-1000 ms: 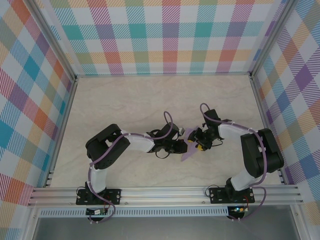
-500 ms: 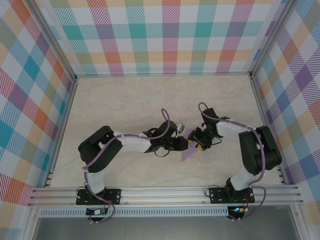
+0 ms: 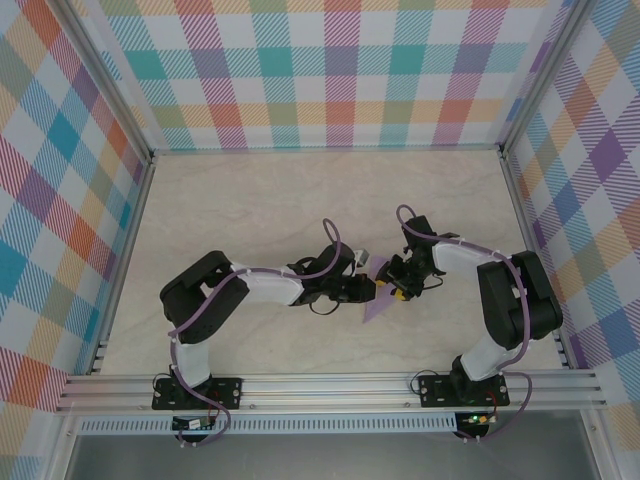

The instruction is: Fold a paper plane with a square sheet of paper (pick it up from the middle)

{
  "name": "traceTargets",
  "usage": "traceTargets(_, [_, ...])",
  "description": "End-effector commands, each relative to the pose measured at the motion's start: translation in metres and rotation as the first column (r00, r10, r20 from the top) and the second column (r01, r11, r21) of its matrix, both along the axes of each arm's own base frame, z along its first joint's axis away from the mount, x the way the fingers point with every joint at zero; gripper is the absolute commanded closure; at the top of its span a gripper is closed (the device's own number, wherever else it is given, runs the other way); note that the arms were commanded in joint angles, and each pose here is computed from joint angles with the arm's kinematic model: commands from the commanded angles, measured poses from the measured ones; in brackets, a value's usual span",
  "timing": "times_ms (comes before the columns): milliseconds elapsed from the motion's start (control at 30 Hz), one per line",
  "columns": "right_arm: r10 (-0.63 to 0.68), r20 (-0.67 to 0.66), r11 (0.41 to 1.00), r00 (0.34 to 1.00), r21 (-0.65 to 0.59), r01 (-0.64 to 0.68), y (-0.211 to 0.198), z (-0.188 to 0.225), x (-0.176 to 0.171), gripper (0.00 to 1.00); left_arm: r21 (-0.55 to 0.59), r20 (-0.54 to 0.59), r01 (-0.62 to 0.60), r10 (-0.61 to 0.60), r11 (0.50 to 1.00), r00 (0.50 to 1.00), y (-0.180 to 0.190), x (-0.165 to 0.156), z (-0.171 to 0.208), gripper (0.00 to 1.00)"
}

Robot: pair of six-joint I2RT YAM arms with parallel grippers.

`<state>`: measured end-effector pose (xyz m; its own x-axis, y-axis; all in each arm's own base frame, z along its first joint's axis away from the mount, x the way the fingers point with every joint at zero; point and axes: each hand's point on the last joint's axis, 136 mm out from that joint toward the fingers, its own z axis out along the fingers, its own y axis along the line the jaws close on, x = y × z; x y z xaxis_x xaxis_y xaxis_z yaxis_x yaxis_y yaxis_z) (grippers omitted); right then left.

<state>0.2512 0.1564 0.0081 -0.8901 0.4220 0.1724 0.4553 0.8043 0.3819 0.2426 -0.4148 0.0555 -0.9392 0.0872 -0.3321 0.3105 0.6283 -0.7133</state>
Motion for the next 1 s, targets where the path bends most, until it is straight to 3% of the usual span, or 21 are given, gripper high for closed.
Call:
traceTargets(0, [-0.015,-0.145,0.977,0.989,-0.211,-0.016,-0.037,-0.05,-0.041,0.51,-0.014,0.027,-0.04,0.041,0.999,0.999,0.009,0.009,0.008,0.84])
traceTargets(133, [-0.014,-0.145,0.978,0.989,-0.208,-0.017,-0.037,-0.05,-0.042,0.51,-0.047,0.043,-0.096,0.098,0.994,0.994,0.021,0.017,0.021,0.76])
traceTargets(333, [-0.017,-0.136,0.98,0.991,-0.197,-0.01,-0.036,-0.047,-0.04,0.51,-0.049,-0.026,-0.121,0.12,0.991,0.992,0.016,0.018,0.004,0.71])
traceTargets(733, [-0.023,-0.128,0.979,0.992,-0.205,-0.003,-0.038,-0.044,-0.041,0.54,-0.022,-0.051,-0.178,0.176,0.984,0.983,0.02,0.028,-0.006,0.82])
traceTargets(967, [-0.025,-0.146,0.977,0.989,-0.212,-0.006,-0.038,-0.048,-0.043,0.55,-0.111,-0.022,-0.16,0.159,0.981,0.987,0.015,0.028,0.018,0.84])
